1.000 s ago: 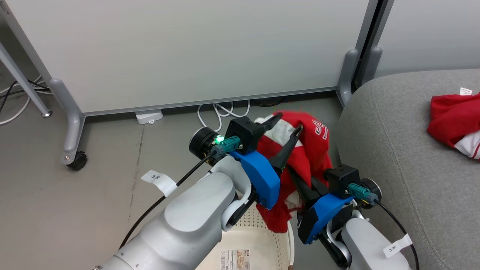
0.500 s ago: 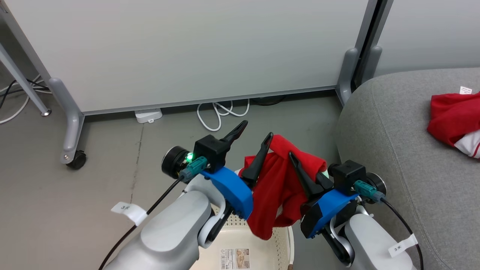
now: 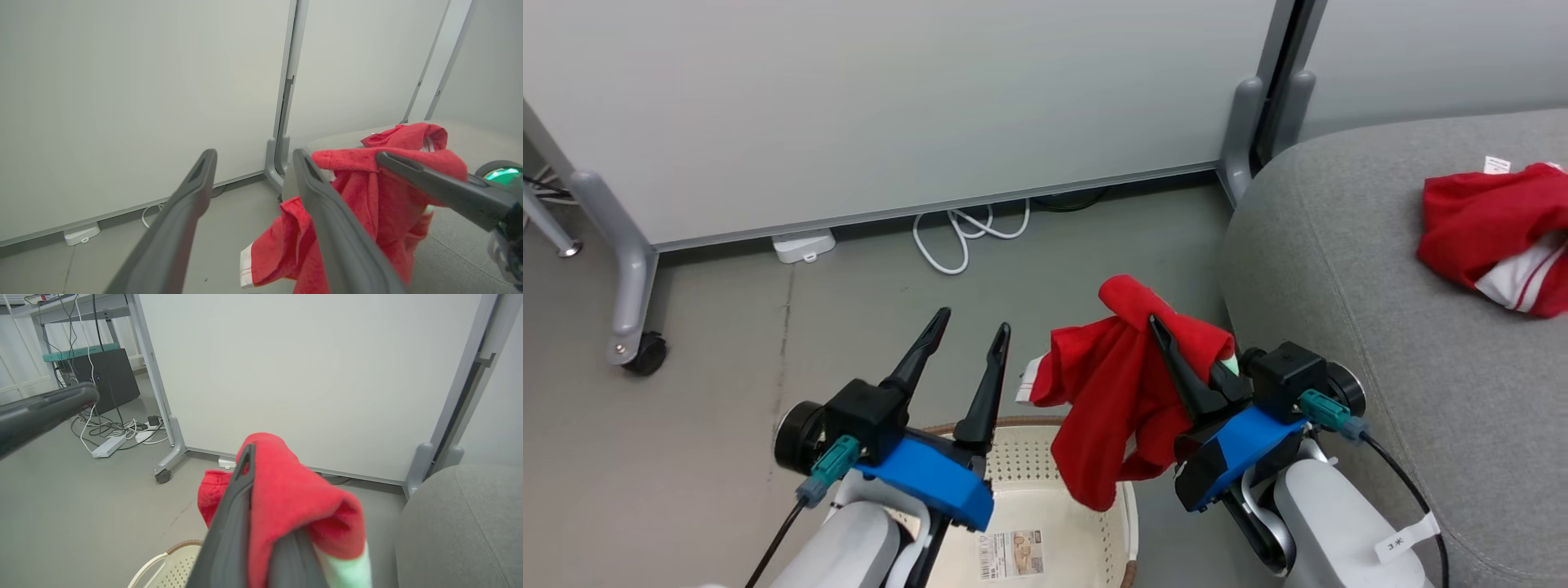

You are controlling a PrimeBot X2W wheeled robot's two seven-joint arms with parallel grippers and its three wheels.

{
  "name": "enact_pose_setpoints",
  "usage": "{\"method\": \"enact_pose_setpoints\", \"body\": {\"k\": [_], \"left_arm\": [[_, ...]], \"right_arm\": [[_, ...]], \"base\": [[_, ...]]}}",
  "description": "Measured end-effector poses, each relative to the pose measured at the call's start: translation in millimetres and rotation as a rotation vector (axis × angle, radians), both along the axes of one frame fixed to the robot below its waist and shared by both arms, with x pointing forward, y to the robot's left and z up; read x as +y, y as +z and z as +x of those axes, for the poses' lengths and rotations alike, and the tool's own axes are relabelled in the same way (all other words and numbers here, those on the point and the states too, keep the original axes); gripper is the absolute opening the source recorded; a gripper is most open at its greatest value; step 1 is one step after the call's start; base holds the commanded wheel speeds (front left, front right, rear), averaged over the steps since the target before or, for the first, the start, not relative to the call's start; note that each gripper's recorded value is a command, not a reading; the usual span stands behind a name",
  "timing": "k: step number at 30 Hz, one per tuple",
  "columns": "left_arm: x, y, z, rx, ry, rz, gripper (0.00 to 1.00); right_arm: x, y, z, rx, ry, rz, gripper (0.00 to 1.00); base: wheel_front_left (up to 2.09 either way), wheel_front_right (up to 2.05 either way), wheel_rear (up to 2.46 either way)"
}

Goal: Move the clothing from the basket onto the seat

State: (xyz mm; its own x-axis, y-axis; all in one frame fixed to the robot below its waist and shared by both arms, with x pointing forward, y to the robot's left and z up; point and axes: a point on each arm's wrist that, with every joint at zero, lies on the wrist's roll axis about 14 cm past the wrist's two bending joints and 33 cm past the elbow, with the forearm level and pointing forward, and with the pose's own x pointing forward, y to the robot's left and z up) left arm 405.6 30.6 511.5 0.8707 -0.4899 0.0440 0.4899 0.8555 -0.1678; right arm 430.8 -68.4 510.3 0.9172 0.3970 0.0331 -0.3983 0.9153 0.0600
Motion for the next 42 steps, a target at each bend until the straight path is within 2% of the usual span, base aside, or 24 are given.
{"method": "enact_pose_setpoints", "body": {"k": [13, 33, 42], "left_arm": [[10.1, -40.9, -8.2, 0.073, 0.018, 0.024, 1.0], [-80.8, -46.5, -1.5, 0.044, -0.244, 0.023, 1.0], [-97.6, -53.9, 1.1, 0.052, -0.291, 0.019, 1.0]], "right_arm": [[-49.9, 5.9, -12.5, -0.015, -0.13, 0.007, 0.0], [-136.8, 4.5, -60.4, -0.008, -0.385, -0.02, 0.0], [-159.1, 0.1, -70.1, 0.007, -0.459, -0.026, 0.0]], "base": [[0.0, 0.0, 0.0], [0.0, 0.0, 0.0], [0.0, 0.0, 0.0]]}}
